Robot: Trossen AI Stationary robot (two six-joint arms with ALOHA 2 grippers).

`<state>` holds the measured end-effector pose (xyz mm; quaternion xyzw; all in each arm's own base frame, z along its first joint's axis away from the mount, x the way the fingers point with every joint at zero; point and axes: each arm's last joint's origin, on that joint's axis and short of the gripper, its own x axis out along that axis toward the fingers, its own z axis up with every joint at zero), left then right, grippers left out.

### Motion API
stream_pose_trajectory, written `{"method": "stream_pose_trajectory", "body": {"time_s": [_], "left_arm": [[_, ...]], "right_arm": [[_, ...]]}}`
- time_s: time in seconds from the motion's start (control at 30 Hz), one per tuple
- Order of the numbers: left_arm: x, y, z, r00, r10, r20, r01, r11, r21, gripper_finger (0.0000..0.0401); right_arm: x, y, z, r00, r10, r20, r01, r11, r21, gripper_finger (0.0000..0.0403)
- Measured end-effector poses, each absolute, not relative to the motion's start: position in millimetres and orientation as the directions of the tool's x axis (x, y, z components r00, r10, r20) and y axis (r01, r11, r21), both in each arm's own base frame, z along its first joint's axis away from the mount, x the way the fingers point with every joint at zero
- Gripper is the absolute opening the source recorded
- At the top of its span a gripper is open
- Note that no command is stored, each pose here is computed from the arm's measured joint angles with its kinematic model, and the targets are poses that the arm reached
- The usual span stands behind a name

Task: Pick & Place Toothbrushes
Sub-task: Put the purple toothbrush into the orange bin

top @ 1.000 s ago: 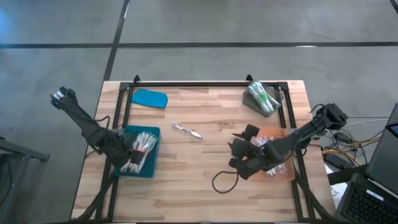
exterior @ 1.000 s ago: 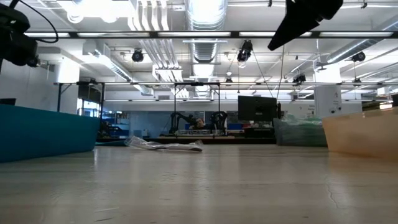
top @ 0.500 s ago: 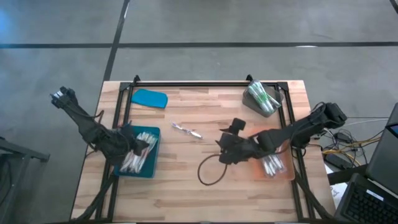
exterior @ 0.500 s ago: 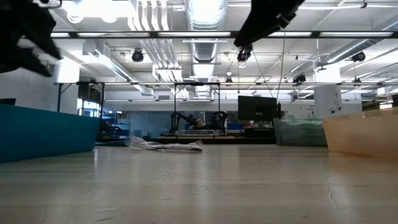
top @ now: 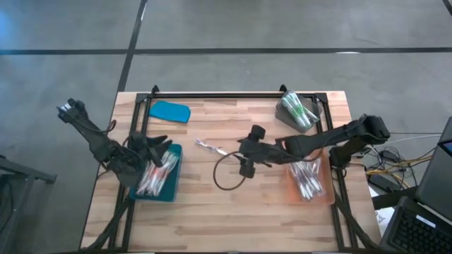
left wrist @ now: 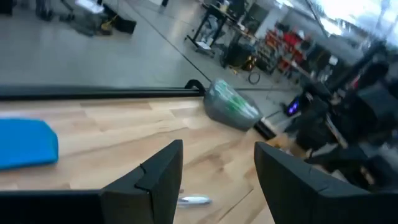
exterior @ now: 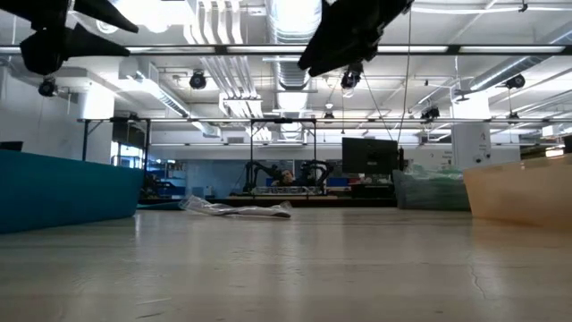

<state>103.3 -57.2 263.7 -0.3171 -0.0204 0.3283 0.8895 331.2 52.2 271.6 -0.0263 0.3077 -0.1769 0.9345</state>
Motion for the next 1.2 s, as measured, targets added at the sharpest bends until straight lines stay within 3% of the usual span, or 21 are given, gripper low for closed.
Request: {"method": "stream_pose_trajectory", "body": {"time_s": [0.27, 0.53, 0.8, 1.03, 1.2], "left_arm": [[124.5, -69.5, 272.0, 0.831, 0.527, -0.177, -0.555, 0.775, -0.302, 0.0202], [163.8, -73.4, 291.5, 0.931, 0.351, -0.102, -0.363, 0.92, -0.145, 0.0202], [180.8, -63.2, 297.8, 0.952, 0.302, -0.037, -0.305, 0.942, -0.138, 0.0202], [192.4, -60.5, 301.4, 1.0, 0.01, 0.014, -0.009, 0.999, -0.048, 0.0202], [205.8, -55.3, 300.8, 0.998, -0.008, 0.061, 0.009, 1.0, -0.004, 0.0202]], "right_arm": [[337.5, 41.4, 265.9, 0.745, -0.311, -0.59, 0.273, 0.949, -0.156, 0.0266], [340.1, 35.6, 264.2, 0.744, -0.308, -0.593, 0.272, 0.95, -0.152, 0.0258], [362.1, 15.3, 238.5, 0.745, -0.224, -0.628, 0.228, 0.971, -0.076, 0.0233], [376.1, -8.8, 211.2, 0.709, -0.218, -0.671, 0.246, 0.968, -0.055, 0.0224], [384.0, -21.5, 192.5, 0.694, -0.189, -0.695, 0.242, 0.97, -0.022, 0.0232]]}}
